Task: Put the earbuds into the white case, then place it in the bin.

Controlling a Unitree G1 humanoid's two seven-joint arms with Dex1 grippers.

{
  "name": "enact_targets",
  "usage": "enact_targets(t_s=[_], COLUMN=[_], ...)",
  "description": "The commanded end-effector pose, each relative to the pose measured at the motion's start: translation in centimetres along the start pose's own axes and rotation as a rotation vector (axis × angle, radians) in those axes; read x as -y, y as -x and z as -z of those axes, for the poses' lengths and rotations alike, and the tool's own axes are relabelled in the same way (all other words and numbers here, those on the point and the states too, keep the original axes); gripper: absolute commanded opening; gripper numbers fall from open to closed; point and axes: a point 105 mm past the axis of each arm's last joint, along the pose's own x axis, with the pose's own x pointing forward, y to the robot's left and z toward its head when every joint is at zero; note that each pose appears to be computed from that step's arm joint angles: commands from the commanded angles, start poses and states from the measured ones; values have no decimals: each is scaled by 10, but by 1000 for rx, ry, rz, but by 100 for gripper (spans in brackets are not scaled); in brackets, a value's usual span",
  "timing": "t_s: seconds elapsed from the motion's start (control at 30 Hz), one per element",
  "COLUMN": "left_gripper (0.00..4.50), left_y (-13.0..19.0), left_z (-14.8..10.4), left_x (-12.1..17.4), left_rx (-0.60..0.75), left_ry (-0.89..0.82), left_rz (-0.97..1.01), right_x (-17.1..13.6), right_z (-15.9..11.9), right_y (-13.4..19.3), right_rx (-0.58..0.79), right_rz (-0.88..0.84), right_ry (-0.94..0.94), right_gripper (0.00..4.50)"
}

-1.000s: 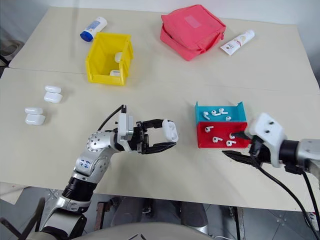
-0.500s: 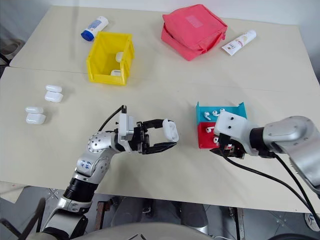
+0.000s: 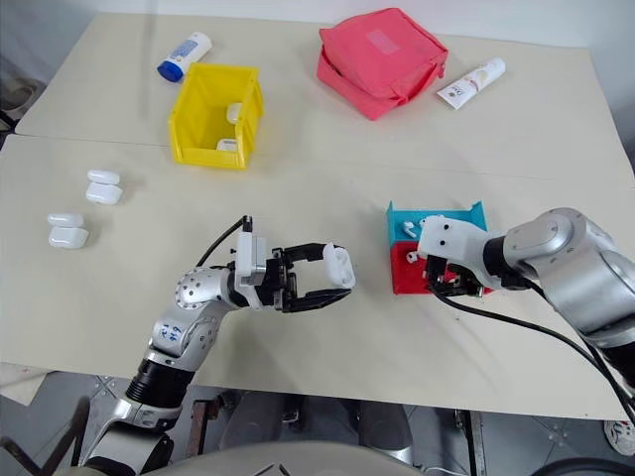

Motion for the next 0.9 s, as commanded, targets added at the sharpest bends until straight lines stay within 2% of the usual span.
enact_targets(t_s=[0.03,0.9], left_gripper=[281,281], left_y=[-5,-5], left_z=[-8,-9], left_x=[6,4], left_rx=[27,21], left_ry=[-22,-14], left_rz=[19,5], right_x=[3,-4], right_z=[-1,5], right_y=[4,-1], right_rx=[-21,-111], right_rz=[9,19], right_ry=[21,-181], right_gripper=[265,265])
